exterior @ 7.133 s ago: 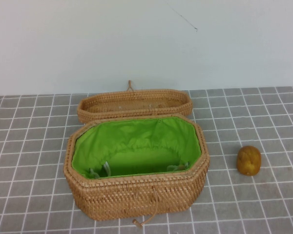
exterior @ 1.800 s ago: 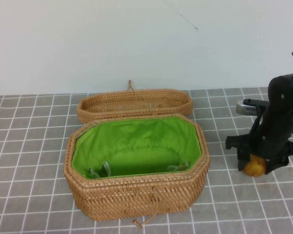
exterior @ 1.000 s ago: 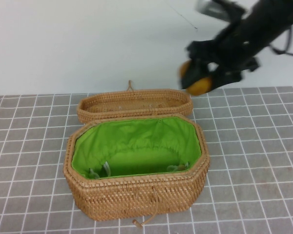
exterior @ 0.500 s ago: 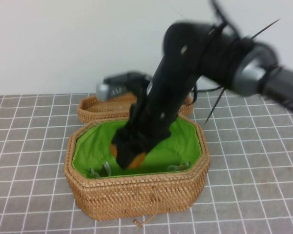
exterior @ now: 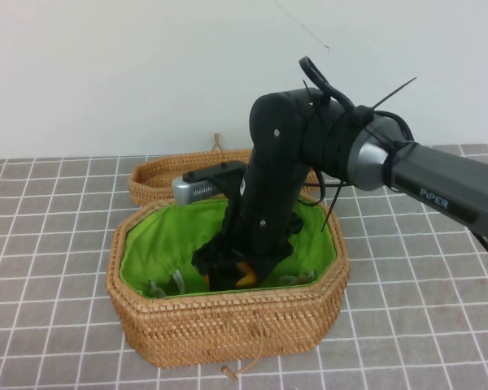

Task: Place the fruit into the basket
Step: Place the kiwifruit on the basket

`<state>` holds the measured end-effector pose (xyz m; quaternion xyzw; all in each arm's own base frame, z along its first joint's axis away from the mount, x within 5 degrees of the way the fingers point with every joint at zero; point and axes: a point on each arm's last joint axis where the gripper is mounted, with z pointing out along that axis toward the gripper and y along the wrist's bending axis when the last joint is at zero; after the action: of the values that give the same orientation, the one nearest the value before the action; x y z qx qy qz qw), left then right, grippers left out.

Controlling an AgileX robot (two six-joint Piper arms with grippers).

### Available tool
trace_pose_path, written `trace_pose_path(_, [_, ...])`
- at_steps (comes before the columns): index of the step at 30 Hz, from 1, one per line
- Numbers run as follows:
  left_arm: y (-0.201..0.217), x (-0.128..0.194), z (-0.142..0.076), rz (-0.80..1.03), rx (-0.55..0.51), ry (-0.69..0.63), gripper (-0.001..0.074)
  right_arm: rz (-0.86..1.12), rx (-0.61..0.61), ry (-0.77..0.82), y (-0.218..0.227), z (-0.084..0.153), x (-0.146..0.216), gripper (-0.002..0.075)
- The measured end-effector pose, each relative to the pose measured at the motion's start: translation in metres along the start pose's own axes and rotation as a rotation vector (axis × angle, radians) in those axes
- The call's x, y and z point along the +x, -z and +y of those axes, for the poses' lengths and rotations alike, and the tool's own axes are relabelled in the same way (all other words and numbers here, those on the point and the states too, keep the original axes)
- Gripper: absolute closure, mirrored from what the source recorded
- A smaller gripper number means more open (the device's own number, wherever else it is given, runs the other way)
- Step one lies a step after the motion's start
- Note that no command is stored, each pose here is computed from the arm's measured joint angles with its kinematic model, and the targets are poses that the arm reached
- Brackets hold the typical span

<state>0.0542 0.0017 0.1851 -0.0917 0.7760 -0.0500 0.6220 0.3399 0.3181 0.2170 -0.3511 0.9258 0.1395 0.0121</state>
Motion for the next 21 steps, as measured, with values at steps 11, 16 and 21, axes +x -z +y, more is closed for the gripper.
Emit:
trace_pose_path(11, [0.0, 0.0, 0.0, 0.0, 0.0, 0.002, 0.0738, -0.082, -0.001, -0.015, 0.022, 0.006, -0.01, 0.0085])
trace_pose_path(16, [0.0, 0.0, 0.0, 0.0, 0.0, 0.0, 0.0738, -0.181, -0.007, -0.042, 0.048, 0.012, -0.021, 0.0275])
trace_pose_path(21, [0.0, 0.0, 0.0, 0.0, 0.0, 0.0, 0.0738, -0.284, 0.009, 0.019, 0.08, 0.019, -0.026, 0.0646])
